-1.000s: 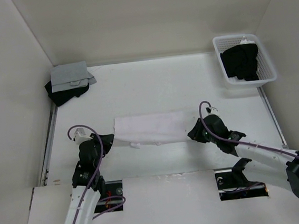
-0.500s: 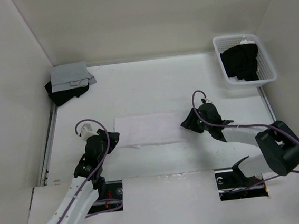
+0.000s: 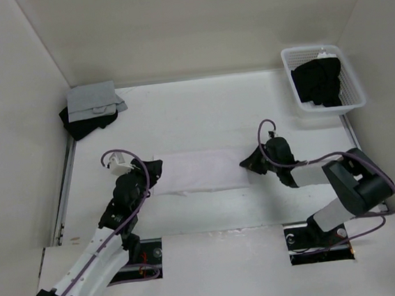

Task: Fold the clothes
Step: Fold the tank top

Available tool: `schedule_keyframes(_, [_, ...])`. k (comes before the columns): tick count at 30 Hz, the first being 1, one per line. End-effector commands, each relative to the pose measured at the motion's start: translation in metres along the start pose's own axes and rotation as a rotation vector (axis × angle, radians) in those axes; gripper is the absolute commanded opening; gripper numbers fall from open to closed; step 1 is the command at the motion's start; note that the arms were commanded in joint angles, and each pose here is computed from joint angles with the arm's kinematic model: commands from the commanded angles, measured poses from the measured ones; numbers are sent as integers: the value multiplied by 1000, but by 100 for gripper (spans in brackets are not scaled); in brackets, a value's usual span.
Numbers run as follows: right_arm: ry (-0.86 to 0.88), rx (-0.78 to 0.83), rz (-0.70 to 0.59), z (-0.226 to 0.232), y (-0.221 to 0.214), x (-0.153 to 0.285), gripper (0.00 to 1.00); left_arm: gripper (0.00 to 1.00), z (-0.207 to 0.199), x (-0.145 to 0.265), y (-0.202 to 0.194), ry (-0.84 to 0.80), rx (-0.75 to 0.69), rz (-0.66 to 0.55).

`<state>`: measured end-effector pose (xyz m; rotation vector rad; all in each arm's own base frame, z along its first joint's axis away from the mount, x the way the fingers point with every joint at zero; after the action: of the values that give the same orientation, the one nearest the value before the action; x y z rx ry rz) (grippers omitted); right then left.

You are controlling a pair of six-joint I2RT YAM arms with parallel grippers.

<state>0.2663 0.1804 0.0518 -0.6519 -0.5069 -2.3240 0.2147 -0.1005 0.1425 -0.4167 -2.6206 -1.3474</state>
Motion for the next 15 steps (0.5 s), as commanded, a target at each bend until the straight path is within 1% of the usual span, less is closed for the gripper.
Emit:
schedule_keyframes(1, [139, -6, -84, 26, 14, 19, 3, 36, -30, -1, 28, -93, -1, -89])
schedule_keyframes(3, [121, 21, -119, 27, 17, 33, 3, 36, -35, -3, 25, -109, -6, -77])
schedule_keyframes(7, [37, 137, -197, 35, 27, 59, 3, 36, -44, -7, 17, -144, -13, -56])
schedule_keyframes(10, [19, 227, -222, 66, 25, 83, 4, 37, -49, -7, 15, -162, -15, -47])
schedule_keyframes(12, [27, 268, -204, 88, 18, 89, 5, 37, -49, -5, 18, -165, -15, -56])
schedule_keyframes(15, [21, 336, -172, 125, -2, 84, 5, 38, -45, -2, 21, -160, -12, -73])
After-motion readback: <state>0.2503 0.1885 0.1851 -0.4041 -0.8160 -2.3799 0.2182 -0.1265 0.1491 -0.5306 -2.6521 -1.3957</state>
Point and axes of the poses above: each gripper's point midway between its finger pads, its own x axis back along the fingers, its own z axis along the line the jaws close on, y = z × x, the point moved 5 cm from there along x, back along the fingers, and after that the axes turned 15 degrees about -x, right-handed, at the moved point
